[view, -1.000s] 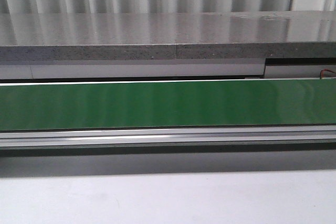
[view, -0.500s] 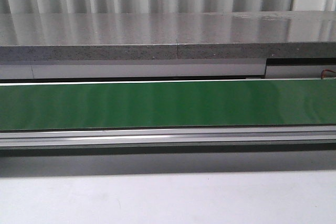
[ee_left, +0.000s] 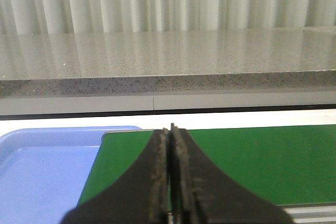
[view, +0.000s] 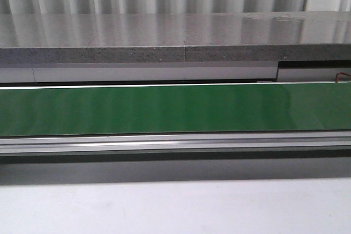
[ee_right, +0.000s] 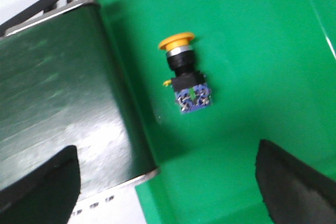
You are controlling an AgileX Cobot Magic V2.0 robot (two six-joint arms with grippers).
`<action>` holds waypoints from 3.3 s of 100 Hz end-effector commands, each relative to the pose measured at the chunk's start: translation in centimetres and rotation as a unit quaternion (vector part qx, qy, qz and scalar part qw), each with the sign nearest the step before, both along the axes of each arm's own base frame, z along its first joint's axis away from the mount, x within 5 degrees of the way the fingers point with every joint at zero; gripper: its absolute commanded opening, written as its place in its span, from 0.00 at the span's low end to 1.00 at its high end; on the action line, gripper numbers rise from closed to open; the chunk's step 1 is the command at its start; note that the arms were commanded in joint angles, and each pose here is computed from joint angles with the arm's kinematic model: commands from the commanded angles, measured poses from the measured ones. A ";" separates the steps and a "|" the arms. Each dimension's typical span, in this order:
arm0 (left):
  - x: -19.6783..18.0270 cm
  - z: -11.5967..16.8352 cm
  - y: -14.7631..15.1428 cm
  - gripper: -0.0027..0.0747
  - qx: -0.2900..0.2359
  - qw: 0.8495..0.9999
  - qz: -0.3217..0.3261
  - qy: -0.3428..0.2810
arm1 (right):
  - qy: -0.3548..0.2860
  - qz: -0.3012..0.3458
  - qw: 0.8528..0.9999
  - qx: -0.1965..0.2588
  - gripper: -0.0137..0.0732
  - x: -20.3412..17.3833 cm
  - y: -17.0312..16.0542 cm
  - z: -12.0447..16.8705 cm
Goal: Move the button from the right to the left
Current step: 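Reach the right gripper to the yellow button on the green platform and grasp it, then carry the button with the right gripper and set it on the belt end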
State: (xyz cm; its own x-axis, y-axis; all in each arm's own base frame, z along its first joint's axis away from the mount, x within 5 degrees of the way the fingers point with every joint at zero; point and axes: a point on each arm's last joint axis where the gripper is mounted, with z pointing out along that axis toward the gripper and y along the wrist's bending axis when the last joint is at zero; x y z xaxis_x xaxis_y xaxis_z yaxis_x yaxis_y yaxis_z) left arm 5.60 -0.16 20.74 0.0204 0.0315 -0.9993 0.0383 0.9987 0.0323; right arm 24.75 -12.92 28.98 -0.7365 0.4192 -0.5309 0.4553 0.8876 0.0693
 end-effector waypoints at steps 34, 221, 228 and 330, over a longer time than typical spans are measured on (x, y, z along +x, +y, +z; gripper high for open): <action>-0.2 0.1 -0.2 0.01 -0.011 0.999 -0.013 -0.042 | -0.001 0.003 1.000 -0.016 0.92 5.2 -4.9 -3.1; -0.2 0.1 -0.2 0.01 -0.011 0.999 -0.013 -0.042 | 0.001 0.160 0.986 0.047 0.44 8.4 4.8 0.2; -0.2 0.1 -0.2 0.01 -0.011 0.999 -0.013 -0.042 | 0.003 0.160 0.986 0.050 0.44 8.5 5.2 0.0; -0.2 0.1 -0.2 0.01 -0.011 0.999 -0.013 -0.042 | -0.060 0.220 0.973 0.024 0.81 7.9 8.4 3.0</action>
